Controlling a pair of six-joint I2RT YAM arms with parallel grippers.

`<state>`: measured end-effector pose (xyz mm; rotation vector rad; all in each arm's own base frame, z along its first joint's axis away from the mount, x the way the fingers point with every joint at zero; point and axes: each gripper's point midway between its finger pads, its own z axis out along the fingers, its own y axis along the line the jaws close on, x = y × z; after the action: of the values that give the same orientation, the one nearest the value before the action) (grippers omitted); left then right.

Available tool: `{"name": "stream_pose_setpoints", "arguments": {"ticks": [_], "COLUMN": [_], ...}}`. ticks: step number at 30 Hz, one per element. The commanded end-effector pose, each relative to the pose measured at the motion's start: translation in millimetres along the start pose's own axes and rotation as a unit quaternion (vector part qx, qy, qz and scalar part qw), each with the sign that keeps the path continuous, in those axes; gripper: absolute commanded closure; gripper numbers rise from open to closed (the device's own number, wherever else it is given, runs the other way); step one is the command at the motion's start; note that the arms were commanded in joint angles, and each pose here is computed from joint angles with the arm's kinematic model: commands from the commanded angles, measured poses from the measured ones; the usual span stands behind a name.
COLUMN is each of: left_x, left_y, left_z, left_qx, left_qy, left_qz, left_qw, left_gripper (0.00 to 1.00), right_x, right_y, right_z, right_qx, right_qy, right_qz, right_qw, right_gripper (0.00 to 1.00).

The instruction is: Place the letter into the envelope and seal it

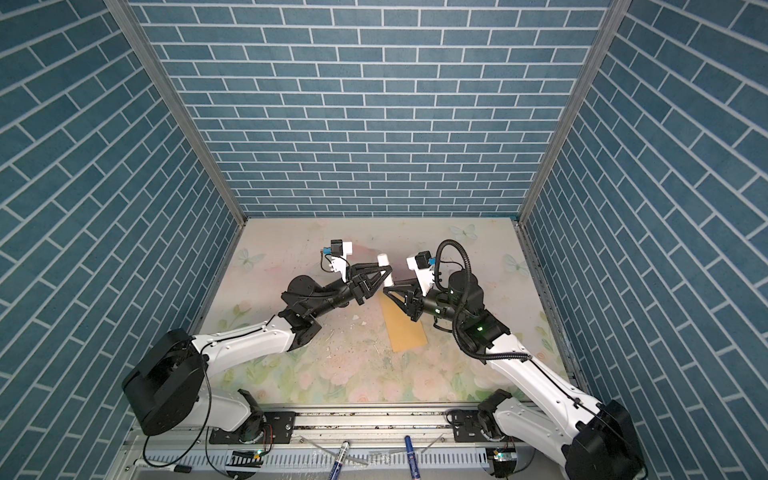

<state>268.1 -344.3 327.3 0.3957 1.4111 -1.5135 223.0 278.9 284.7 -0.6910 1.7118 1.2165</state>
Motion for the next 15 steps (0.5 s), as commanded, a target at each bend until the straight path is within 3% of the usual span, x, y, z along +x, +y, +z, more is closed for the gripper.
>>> {"name": "stream_pose_setpoints", "arguments": {"ticks": [1,6,9,11,15], "left_x": [-2.3,-1.0,2.8,6.0,7.8], "left_y": [2.8,18.9,32.2,39.5,47.3], "left_z": [1.2,-1.5,-3.3,-4.6,-7.3], "left_qx": [-0.004,-0.052,-0.091,-0.112,-0.131], "left_qy": [-0.005,-0.003,0.007,0.014,0.013], "left_qz": [0.003,0.001,0.002,0.003,0.001], "left_qw": [1.000,0.999,0.996,0.994,0.991], "left_gripper": [1.00,1.00,1.00,1.00,1.00], "right_x": [-18.0,-23.3,-28.2,-32.4,-45.8], "right_y": [-6.4,-37.4,-64.2,-77.9,-91.2], "right_z": [-0.8,-3.3,-9.4,-15.1,-22.6], "right_qx": [0.031,0.125,0.231,0.333,0.490], "right_qy": [-0.017,-0.014,-0.013,-0.009,-0.005], "right_qz": [-0.005,-0.009,-0.027,-0.083,-0.173], "right_qw": [0.999,0.992,0.972,0.939,0.854], "right_gripper": [1.00,1.00,1.00,1.00,1.00]}}
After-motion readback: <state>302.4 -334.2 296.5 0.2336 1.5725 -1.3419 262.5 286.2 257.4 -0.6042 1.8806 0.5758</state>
